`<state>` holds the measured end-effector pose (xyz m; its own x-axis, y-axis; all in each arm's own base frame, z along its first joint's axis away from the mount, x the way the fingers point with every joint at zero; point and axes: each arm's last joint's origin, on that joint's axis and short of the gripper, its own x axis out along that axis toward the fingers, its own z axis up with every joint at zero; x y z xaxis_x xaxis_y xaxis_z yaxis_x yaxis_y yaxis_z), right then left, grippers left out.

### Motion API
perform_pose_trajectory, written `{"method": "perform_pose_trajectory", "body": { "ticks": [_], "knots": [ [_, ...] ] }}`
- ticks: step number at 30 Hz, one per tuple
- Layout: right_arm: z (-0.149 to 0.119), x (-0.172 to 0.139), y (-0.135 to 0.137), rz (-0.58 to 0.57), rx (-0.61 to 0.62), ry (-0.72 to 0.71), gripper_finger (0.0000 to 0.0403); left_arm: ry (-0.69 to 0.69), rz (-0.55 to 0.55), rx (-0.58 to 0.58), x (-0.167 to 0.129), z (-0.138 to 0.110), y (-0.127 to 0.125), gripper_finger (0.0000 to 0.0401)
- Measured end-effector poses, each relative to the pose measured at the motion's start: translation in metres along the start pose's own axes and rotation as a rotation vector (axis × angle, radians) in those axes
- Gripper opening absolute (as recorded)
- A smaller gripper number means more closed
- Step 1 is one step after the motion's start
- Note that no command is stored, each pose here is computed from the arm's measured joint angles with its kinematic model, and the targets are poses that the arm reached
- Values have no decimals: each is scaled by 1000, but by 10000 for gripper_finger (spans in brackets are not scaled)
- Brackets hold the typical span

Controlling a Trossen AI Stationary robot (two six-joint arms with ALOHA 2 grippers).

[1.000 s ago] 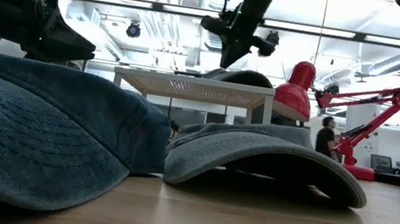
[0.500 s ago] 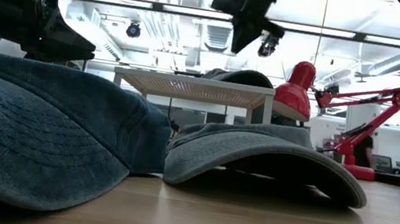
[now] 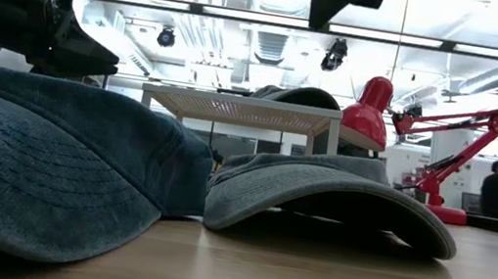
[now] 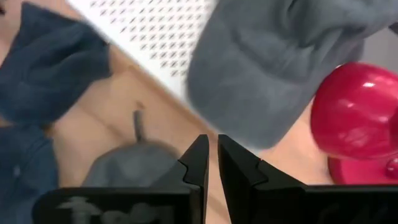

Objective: Pick & Place hat
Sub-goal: Stack the right gray cap on top of the gray cap on the shelf

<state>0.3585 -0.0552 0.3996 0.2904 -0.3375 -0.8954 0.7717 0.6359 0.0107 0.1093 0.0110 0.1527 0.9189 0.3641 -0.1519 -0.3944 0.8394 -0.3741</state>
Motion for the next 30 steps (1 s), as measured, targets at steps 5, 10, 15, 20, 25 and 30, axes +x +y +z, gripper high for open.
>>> {"method": "perform_pose_trajectory", "body": {
  "ticks": [5,10,15,20,25,30],
  "knots": [
    [-20,-9,18,50,-36,23,34,4,2,2,0,0,0,94],
    [-40,-11,37,95,-89,82,34,5,2,3,0,0,0,94],
    [-62,-7,50,114,-110,168,34,5,2,34,0,0,0,94],
    [-84,5,55,99,-122,276,34,5,2,63,0,-1,0,94],
    [-114,16,54,56,-107,406,34,5,2,62,0,-1,0,94],
    [-145,23,46,-12,-51,511,34,5,2,63,0,0,0,94]
  ]
}}
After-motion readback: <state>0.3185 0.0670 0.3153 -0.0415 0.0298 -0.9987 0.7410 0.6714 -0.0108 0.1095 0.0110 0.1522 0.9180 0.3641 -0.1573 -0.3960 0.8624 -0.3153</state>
